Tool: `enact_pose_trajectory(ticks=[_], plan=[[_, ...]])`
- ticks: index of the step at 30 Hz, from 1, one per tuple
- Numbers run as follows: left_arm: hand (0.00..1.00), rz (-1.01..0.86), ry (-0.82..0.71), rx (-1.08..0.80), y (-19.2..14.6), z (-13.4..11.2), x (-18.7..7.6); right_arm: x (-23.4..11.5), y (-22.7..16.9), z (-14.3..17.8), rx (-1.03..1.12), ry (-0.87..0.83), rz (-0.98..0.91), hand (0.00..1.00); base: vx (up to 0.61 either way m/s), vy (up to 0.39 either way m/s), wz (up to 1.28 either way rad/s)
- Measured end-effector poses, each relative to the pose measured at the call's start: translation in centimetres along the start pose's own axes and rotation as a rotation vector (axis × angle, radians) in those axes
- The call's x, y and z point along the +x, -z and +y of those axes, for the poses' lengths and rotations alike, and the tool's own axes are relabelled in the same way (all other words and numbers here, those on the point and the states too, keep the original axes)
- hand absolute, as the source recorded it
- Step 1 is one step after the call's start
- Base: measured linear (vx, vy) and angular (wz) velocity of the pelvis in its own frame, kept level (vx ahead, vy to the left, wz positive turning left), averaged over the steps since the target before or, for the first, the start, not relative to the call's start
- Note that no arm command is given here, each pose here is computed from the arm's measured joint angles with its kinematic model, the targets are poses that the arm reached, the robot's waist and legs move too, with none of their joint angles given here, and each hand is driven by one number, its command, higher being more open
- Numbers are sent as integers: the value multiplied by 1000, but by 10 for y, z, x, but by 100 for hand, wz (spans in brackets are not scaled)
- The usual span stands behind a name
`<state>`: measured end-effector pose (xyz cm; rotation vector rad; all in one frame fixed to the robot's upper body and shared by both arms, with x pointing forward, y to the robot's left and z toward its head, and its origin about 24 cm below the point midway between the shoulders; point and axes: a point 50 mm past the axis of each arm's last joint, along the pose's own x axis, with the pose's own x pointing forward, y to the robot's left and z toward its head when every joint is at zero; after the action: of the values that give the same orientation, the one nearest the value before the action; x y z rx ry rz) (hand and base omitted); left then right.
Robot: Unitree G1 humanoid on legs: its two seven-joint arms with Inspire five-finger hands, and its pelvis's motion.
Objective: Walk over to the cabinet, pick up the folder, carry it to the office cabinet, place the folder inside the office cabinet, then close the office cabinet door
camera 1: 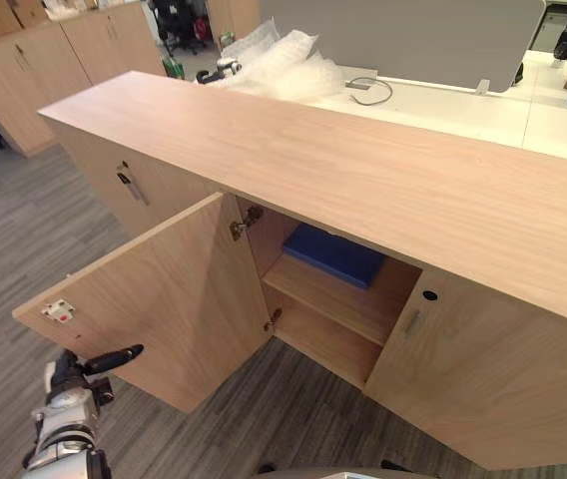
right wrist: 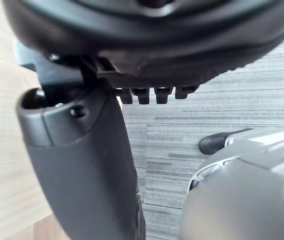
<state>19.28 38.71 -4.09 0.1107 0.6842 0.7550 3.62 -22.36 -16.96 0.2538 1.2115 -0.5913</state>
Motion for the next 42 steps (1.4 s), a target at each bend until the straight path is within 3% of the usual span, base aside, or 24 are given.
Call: enact_pose_trajectory(ticks=[4, 16, 19, 22, 27, 29, 31, 32, 34, 38, 41, 42], plan=[[100, -33, -12, 30, -15, 9, 3, -1, 2, 6, 30, -14, 1, 100, 50, 50, -3], [100, -67, 18, 42, -28, -1, 4, -1, 1, 12, 70, -41, -11, 100, -91, 37, -7], [100, -94, 35, 78, -34, -10, 3, -2, 5, 8, 70, -31, -3, 100, -124, 1, 14], [100, -254, 66, 178, -50, -33, -10, -5, 18, 0, 69, -2, 27, 100, -44, 0, 40], [100, -439, 175, 432, -27, -63, -49, -6, 22, -4, 40, 12, 36, 100, 55, 55, 31], [100, -508, 243, 618, -16, -70, -63, -5, 17, -4, 1, 6, 18, 100, 12, 103, 31], [100, -578, 379, 972, 7, -77, -76, -2, 5, 2, -44, -14, -22, 100, -59, 110, 22], [100, -589, 426, 1052, 15, -79, -79, -1, 1, 4, -60, -22, -33, 100, -127, 92, 3], [100, -685, 656, 1311, 49, -97, -101, 1, -15, 16, -148, -61, -90, 100, -187, 104, -6], [100, -940, 1055, 1406, 81, -134, -158, 2, -31, 27, -287, -92, -143, 100, -185, 90, 5], [100, -1190, 1369, 1258, 96, -161, -222, 2, -37, 33, -399, -108, -169, 100, -128, 71, -4], [100, -1265, 1405, 1242, 96, -165, -234, 2, -37, 33, -415, -109, -171, 100, -90, 39, -2]])
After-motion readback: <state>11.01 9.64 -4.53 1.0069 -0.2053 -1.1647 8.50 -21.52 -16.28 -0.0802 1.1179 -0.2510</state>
